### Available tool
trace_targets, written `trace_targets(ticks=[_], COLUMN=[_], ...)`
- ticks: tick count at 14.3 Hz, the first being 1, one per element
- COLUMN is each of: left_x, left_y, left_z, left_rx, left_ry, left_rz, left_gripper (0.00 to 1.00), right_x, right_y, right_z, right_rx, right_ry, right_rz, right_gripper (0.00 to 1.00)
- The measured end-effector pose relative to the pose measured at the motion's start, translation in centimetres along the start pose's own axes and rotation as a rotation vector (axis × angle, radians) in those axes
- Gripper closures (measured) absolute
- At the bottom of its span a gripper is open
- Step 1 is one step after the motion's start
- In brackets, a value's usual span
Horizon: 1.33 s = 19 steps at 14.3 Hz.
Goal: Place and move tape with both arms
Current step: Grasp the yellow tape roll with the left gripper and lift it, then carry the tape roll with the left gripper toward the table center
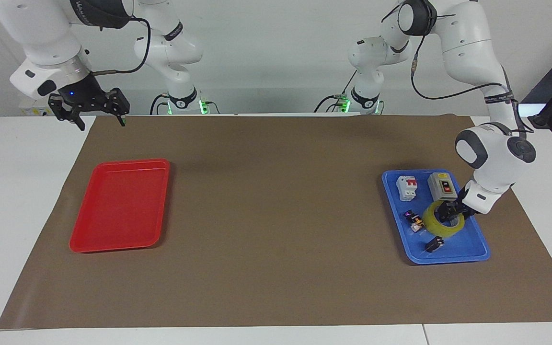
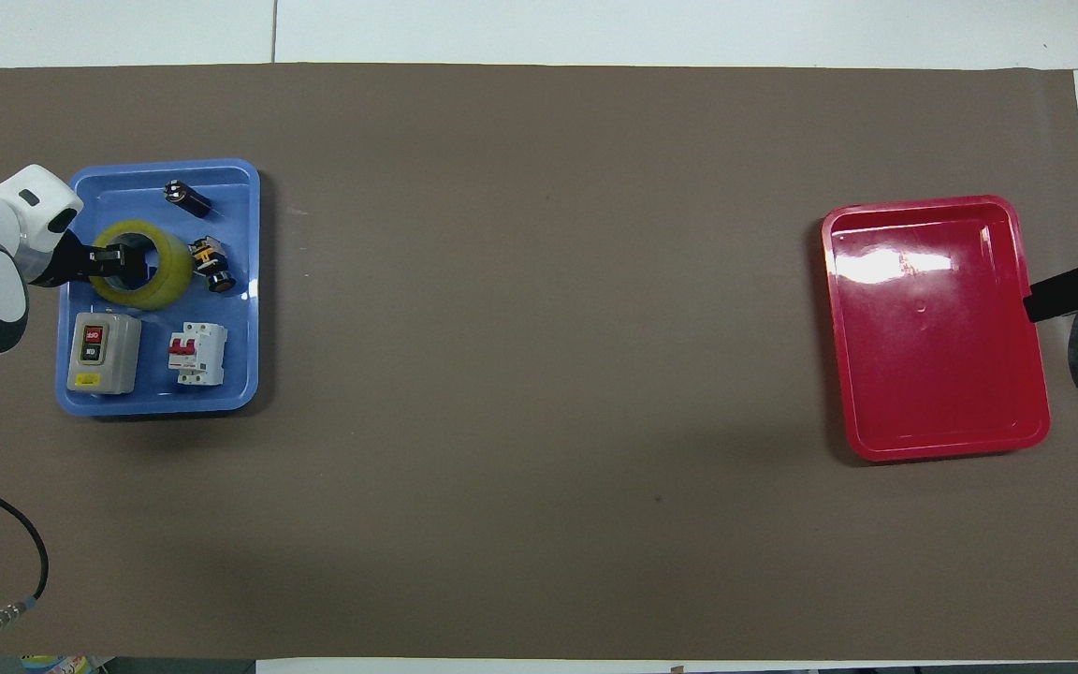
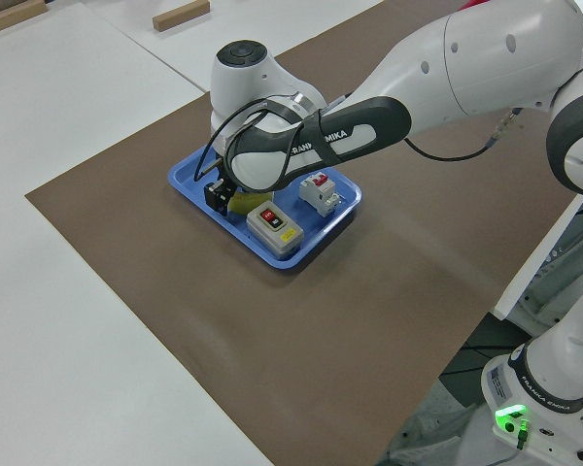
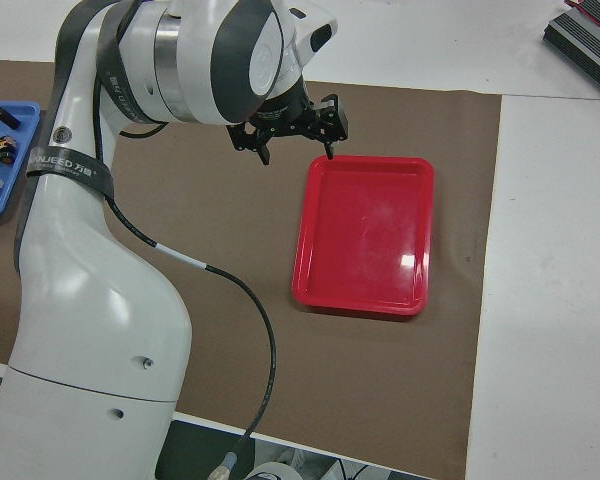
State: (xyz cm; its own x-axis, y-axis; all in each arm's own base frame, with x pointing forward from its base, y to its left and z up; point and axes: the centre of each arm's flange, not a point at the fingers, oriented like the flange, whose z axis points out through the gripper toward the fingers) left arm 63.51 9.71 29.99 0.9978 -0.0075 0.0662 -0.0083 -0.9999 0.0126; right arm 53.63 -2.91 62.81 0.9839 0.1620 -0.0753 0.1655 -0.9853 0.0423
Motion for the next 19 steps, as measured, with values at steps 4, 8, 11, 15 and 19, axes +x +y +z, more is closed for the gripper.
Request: trace_targets(ticks=[4,8,11,15,19], left_x=[0.0,-0.4,-1.5,-2.5,-4.5], left_y=[-0.4,-0.6,0.1,8.2,23.5], left_z=[-0.4,-4.6,-10.8,-13.5,-10.8], left_rx=[0.001,-0.006,-0.017,-0.034,-0.025], left_ry=[0.004,0.006,0.009,-0.007,-0.011], left_rz=[-0.007,-0.013,-0.008,-0.032,-0.119], left_gripper=[0.78,0.78,0.78,0.78,0.78], right_x=[0.0,0.0,0.0,0.0,-0.1], right_y=[0.0,0.0,-0.1,-0.1,-0.1], right_z=[0.0,0.0,0.0,0.0,0.1], right_rx=[0.000,0.000,0.000,0.000,0.002], right_ry=[0.000,0.000,0.000,-0.003,-0.008], right_rz=[-0.001,-0.001,-0.001,-0.002,-0.002], right_gripper=[0.00,0.00,0.00,0.00,0.00])
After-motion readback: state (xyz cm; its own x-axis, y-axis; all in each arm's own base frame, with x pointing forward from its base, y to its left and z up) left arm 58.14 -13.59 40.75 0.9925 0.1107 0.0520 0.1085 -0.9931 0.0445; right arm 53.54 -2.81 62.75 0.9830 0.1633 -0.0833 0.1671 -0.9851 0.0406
